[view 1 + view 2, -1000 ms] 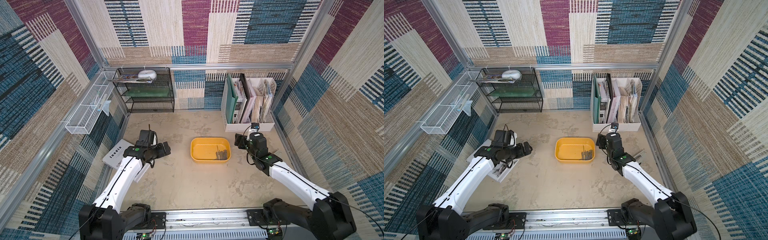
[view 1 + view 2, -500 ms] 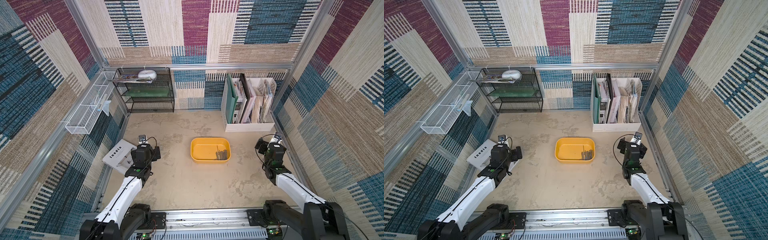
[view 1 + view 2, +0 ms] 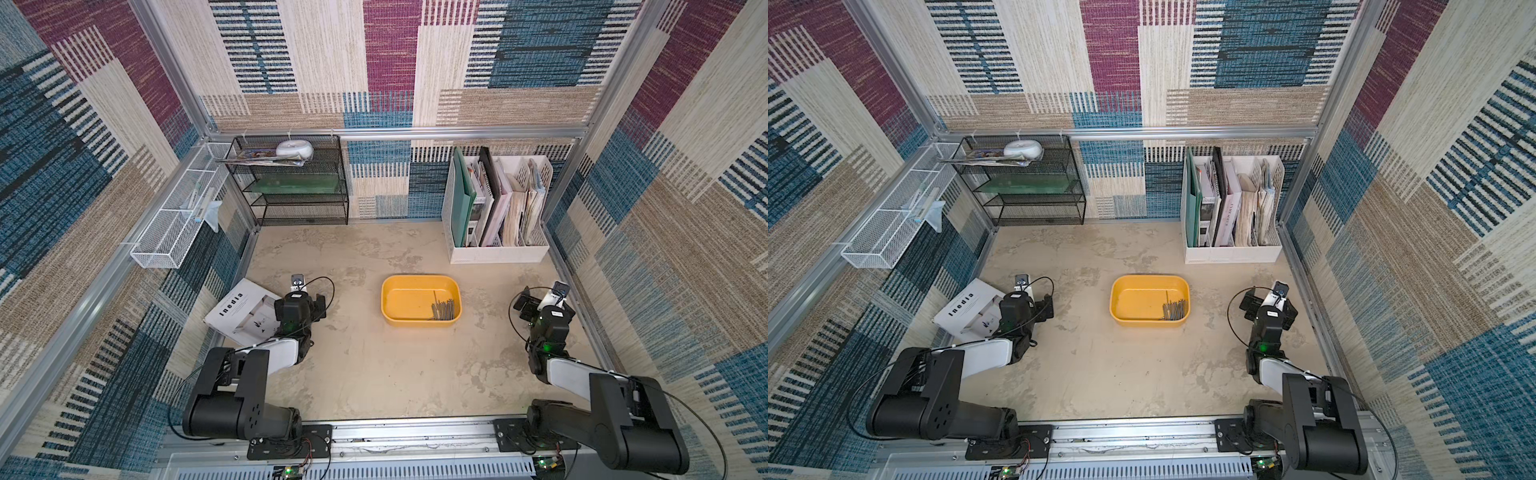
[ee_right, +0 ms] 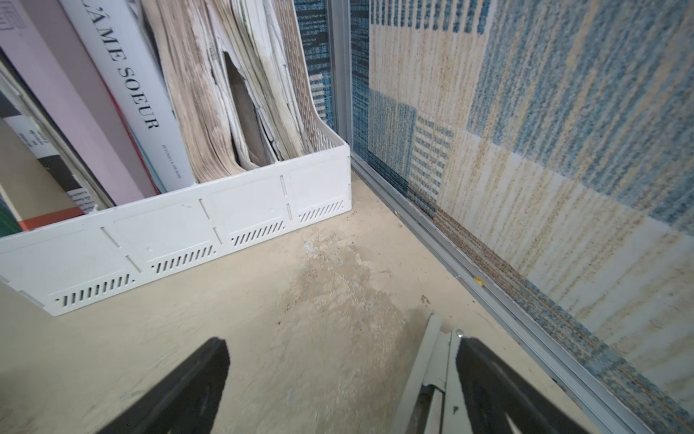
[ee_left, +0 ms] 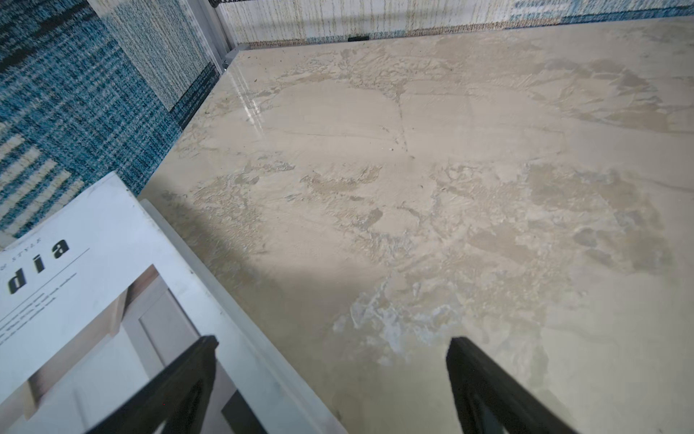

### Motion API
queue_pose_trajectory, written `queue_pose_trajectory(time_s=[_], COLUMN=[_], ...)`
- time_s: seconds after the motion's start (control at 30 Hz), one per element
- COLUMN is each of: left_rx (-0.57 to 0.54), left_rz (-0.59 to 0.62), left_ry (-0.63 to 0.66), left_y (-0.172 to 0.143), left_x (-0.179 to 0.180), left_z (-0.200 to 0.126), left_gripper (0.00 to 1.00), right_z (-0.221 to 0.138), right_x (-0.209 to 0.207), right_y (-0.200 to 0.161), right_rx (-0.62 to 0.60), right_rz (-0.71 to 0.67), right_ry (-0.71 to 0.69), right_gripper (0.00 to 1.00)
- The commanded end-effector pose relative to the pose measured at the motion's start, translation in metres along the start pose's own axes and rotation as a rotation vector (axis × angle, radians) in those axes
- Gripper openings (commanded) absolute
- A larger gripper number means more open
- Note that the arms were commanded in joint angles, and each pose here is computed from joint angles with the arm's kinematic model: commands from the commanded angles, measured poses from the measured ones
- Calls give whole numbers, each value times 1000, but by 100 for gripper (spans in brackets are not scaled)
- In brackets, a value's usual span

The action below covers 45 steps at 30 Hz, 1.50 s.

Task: Put the nails on the desktop into the storage box
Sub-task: Reset both arms

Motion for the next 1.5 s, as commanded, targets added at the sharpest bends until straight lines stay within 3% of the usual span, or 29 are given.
queue_pose_trajectory(time_s=[0.0,0.17,0.27,1.47], left_rx=[-117,-119,-114,-82], left_rz=[-15,-6,-7,-23], left_ry=[-87,-97,-96,-118], left_y=[22,18,19,19], left_x=[-15,-16,-17,-16], left_z=[1,4,5,8], left_gripper=[98,99,99,99], right_z=[-4,9,27,23], right_x=[18,26,51,55], right_y=[28,19,15,11], right_rx=[-151,-135,-92,-101], right_rz=[10,2,-82,-100], right_ry=[129,142,249,262], right_gripper=[100,99,99,100])
Point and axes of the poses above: each gripper's point midway between its finger pads, its own z axis out along the fingers, its own x axis along the line the jaws close on, y = z × x, the point moved 2 cm from there along -z, back along the fingers, and after that the axes turned 15 degrees about -z, right-handed, at the moved point
